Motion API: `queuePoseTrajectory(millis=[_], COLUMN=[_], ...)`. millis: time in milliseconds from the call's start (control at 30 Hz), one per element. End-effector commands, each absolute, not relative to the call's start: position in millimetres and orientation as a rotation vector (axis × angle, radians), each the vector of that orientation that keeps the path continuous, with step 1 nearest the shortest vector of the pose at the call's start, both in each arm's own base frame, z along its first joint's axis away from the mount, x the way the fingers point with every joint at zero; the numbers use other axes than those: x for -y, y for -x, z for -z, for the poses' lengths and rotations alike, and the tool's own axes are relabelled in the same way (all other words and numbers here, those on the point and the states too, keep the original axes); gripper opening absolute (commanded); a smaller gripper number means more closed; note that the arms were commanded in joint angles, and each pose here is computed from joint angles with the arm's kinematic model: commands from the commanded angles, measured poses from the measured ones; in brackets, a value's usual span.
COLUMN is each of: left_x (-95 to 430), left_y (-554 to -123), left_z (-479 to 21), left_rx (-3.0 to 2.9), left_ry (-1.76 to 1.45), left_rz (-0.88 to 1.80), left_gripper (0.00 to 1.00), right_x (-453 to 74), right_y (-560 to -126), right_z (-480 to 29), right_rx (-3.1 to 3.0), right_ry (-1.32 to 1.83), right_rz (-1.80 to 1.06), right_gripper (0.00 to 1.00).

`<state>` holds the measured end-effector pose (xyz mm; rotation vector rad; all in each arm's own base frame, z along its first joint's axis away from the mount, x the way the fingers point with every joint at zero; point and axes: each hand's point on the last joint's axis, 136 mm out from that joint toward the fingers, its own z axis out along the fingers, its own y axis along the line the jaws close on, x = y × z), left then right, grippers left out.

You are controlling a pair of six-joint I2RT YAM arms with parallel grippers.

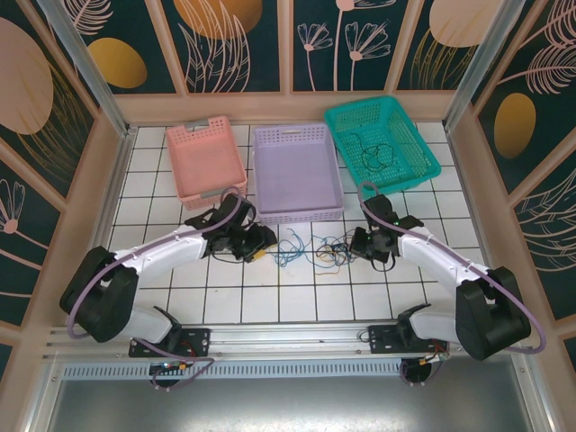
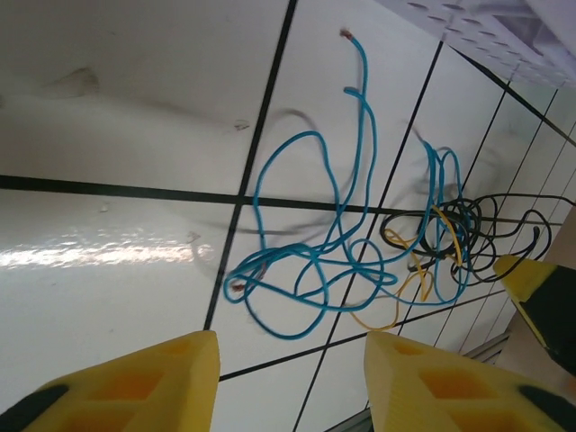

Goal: Untangle the cables

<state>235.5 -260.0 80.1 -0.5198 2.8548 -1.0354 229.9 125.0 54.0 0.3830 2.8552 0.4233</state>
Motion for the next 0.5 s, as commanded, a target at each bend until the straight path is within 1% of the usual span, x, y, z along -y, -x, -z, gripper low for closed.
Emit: queuePoseTrajectory(millis=[0,67,133,233,333,467], left_x=[270.6,258.5,252.8,258.5,249.1,254.2], left_y=[-249.3,-249.7,-251.0,-252.9,-250.1,-241.6], left_z=[-87.9,-75.8,-70.1,-74.7,-71.7,-69.4], left_rx=[-2.817,-2.84,-2.838,-2.775,-2.739,-2.667], left_ry=[0.365,0.273,0.157,-0.057,-0.214,-0.399], left_rz=[1.01,0.872,0.799,0.822,0.741,0.798], left_gripper=[0.35,0.34,0.33,0.34,0.34,0.39], right_x=[-124.6,-125.1,-125.7,-125.4,-125.0,-124.6], right_y=[-227.0,-227.0,-227.0,-226.0,-226.9,-227.3], right_z=[-57.5,-57.5,-57.0,-54.2,-53.5,-50.4], right_rx=[-2.862,-2.864,-2.867,-2.878,-2.881,-2.892], right_ry=[-0.415,-0.417,-0.416,-0.413,-0.411,-0.411], right_rz=[-0.435,-0.438,-0.441,-0.435,-0.427,-0.419], right_gripper=[0.0,0.0,0.0,0.0,0.0,0.0])
